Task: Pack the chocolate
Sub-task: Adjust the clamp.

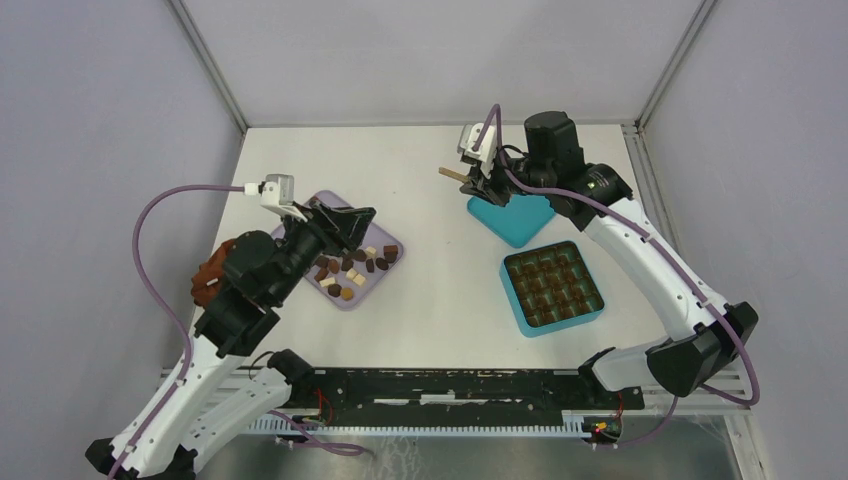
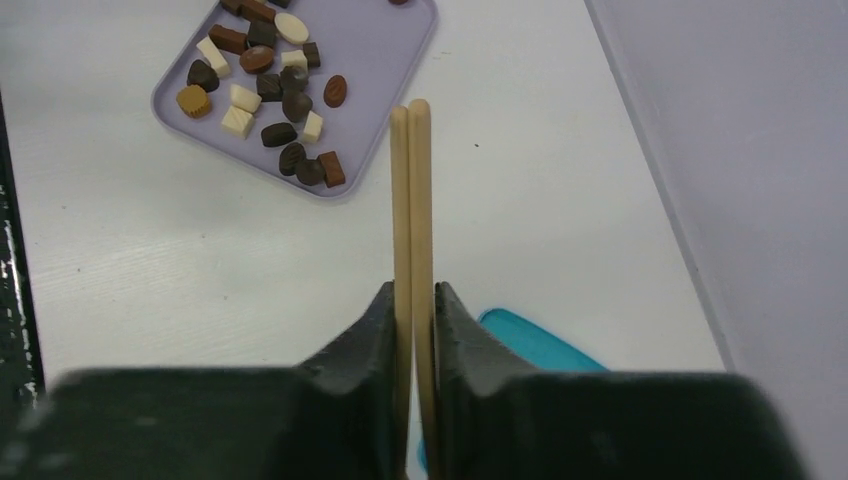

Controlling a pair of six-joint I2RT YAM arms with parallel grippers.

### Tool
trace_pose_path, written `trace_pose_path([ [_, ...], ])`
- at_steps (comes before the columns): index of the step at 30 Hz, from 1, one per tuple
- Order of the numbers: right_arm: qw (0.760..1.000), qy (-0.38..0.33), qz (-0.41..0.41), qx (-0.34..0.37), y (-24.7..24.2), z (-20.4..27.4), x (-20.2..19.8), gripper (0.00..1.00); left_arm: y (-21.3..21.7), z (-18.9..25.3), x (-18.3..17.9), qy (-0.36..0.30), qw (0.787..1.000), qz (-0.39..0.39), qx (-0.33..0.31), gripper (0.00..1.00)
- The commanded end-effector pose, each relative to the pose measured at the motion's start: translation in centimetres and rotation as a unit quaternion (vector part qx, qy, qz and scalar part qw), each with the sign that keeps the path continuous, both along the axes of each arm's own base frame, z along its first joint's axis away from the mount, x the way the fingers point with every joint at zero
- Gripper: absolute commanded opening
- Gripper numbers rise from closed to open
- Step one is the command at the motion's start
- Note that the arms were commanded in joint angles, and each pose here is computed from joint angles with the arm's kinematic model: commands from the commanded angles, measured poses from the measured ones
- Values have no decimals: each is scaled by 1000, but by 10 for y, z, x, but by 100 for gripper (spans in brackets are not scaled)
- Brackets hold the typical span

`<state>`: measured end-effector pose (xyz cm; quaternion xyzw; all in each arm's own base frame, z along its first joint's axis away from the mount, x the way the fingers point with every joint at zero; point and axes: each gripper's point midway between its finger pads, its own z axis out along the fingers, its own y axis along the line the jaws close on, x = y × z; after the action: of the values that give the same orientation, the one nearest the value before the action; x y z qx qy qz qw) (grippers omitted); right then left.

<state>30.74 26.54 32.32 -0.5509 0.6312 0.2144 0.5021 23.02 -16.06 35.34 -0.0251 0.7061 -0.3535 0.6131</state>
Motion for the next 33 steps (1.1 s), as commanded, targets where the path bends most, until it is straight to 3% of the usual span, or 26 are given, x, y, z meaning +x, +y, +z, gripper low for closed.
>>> trace_pose_path([
  [1, 1000, 12, 11, 13, 6, 4, -5, 8, -10, 17, 0, -27, 999, -24, -29, 65],
  [3, 1000, 16, 12, 14, 7, 3, -6, 0, -13, 17, 0, -27, 999, -29, -31, 65],
  [7, 999, 20, 18, 16, 8, 2, -9, 0, -18, 17, -1, -31, 998, -43, -34, 65],
  [13, 999, 25, 30, 21, 10, 1, -14, 32, -23, 11, -1, -27, 997, -54, -40, 65],
  [18, 999, 27, 31, 21, 11, 1, -13, 37, -31, 13, -3, -31, 995, -73, -64, 65],
  [20, 999, 28, 32, 21, 11, 0, -14, 36, -35, 19, -4, -39, 993, -82, -80, 65],
  [23, 999, 28, 30, 21, 11, 0, -13, 6, -41, 28, -4, -47, 989, -97, -105, 65],
  [25, 999, 27, 31, 21, 10, 0, -14, 3, -46, 31, -2, -47, 986, -106, -124, 65],
  [27, 999, 28, 31, 20, 10, -1, -14, 6, -51, 34, 1, -44, 982, -111, -145, 65],
  [33, 999, 28, 39, 24, 12, 0, -16, 36, -65, 39, 18, -10, 969, -114, -218, 66],
])
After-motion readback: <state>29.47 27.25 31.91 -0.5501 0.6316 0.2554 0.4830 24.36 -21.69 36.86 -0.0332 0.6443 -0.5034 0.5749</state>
